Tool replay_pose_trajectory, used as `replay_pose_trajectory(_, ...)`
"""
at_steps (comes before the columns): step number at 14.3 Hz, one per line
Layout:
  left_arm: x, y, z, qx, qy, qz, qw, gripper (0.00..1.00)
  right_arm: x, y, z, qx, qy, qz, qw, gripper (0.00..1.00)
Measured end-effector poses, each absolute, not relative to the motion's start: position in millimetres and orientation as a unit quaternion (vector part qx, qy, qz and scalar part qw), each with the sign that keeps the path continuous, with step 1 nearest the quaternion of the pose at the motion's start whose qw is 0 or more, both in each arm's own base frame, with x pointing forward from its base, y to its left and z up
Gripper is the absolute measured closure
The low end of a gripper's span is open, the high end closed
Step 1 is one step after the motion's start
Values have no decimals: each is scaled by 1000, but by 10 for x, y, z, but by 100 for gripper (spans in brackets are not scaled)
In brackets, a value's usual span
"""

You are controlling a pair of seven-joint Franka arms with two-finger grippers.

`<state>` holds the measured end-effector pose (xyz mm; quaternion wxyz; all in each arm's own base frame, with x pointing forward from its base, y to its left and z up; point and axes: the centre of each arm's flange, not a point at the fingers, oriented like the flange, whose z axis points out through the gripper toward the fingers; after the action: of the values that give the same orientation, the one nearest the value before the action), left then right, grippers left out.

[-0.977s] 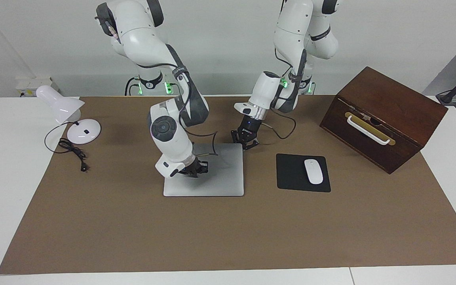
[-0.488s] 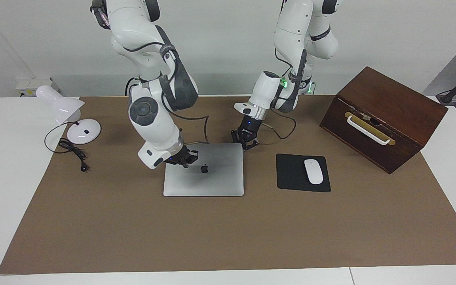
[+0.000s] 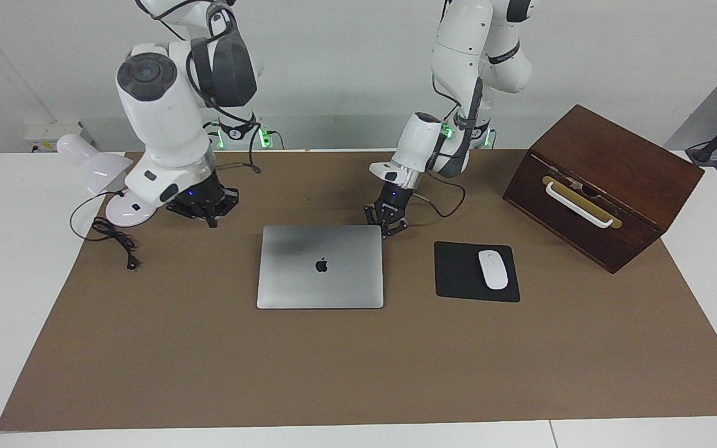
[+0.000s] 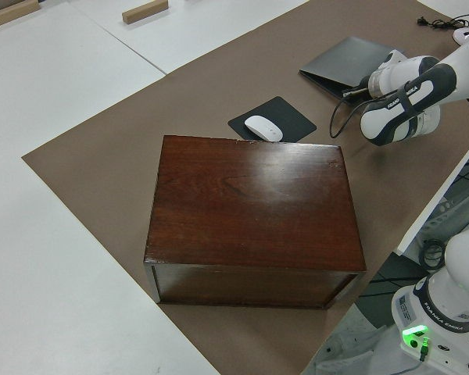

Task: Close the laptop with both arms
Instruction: 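Lift the right gripper off the closed lid and withdraw it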

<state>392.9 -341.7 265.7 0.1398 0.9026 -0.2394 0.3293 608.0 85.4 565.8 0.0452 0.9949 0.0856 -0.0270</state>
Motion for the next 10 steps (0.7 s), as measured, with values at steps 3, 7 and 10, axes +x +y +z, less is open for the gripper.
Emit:
replay_pose_trajectory(3, 3943, -3402, 2658, 906, -227, 328, 143, 99, 6001, 454, 5918, 993, 103, -13, 48, 99)
replay_pose_trajectory(7, 3988, -3357, 2681, 914, -210, 317, 143, 99, 5941, 20, 6034, 997, 65, 8, 38, 99)
replay_pose_trajectory(10, 4050, -3273, 2770, 931, -197, 278, 133, 99, 5868, -76, 5914, 1000, 15, 18, -2, 94)
